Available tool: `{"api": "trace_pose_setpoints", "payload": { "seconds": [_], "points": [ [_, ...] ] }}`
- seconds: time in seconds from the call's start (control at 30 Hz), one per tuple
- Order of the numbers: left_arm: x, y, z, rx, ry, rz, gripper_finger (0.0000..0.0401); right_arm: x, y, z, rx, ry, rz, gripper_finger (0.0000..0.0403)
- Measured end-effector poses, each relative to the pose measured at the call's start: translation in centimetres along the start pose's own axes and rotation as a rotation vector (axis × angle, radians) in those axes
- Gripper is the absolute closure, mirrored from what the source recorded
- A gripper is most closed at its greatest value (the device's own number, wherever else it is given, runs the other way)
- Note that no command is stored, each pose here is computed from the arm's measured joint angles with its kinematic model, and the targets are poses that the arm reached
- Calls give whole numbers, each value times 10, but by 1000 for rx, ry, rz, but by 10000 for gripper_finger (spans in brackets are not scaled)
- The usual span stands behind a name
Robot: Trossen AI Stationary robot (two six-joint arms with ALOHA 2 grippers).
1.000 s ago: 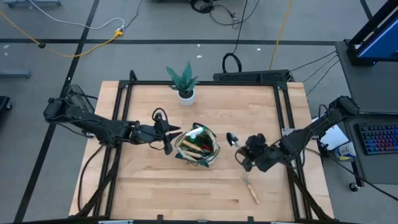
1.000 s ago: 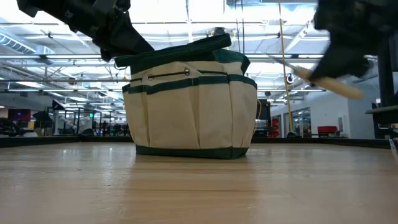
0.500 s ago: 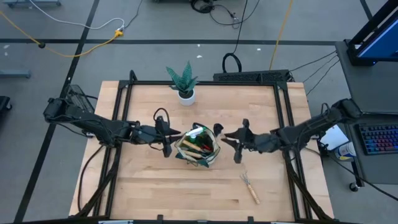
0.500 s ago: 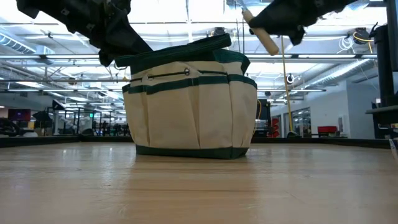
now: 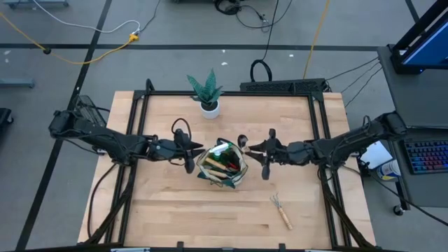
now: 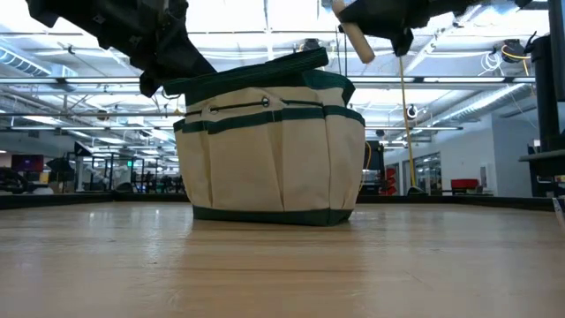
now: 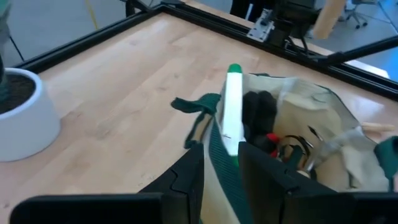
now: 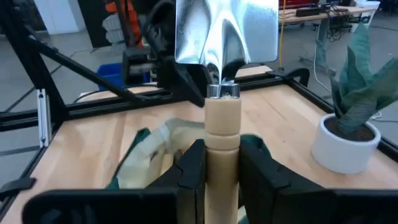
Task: Pick & Place Garden tools in Gardening bag
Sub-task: Put the brown trowel into the gardening bag
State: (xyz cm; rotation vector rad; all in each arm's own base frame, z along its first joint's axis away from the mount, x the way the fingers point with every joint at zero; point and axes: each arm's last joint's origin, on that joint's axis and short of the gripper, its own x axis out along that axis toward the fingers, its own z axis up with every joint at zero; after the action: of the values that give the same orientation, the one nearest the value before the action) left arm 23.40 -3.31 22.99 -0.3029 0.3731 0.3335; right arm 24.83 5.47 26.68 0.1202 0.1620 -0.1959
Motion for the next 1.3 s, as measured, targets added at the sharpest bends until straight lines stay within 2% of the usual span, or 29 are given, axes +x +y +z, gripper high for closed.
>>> {"api": "trace_pose_setpoints", "payload": {
  "seconds": [0.23, 0.4, 0.57, 0.73, 0.87, 1.1, 1.3],
  "points": [
    [1, 3, 1, 16, -2, 9, 300, 16, 13, 25, -79, -27, 44, 343],
    [1, -1, 5, 29, 15, -57, 300, 32, 15, 31, -111, 38, 27, 343],
    [0, -3, 9, 64, 16, -93, 300, 52, 17, 32, -28, 38, 5, 343],
    [0, -1, 7, 57, 30, -60, 300, 82, 27, 15, -77, 98, -2, 343],
    [0, 1, 3, 37, 69, -26, 300, 96, 30, -5, -66, 178, -20, 343],
    [0, 3, -1, 30, 108, -9, 300, 102, 27, -31, -45, 336, -66, 343],
    [0, 3, -1, 30, 105, -7, 299, 106, 26, -47, -69, 416, -86, 343]
  ]
}}
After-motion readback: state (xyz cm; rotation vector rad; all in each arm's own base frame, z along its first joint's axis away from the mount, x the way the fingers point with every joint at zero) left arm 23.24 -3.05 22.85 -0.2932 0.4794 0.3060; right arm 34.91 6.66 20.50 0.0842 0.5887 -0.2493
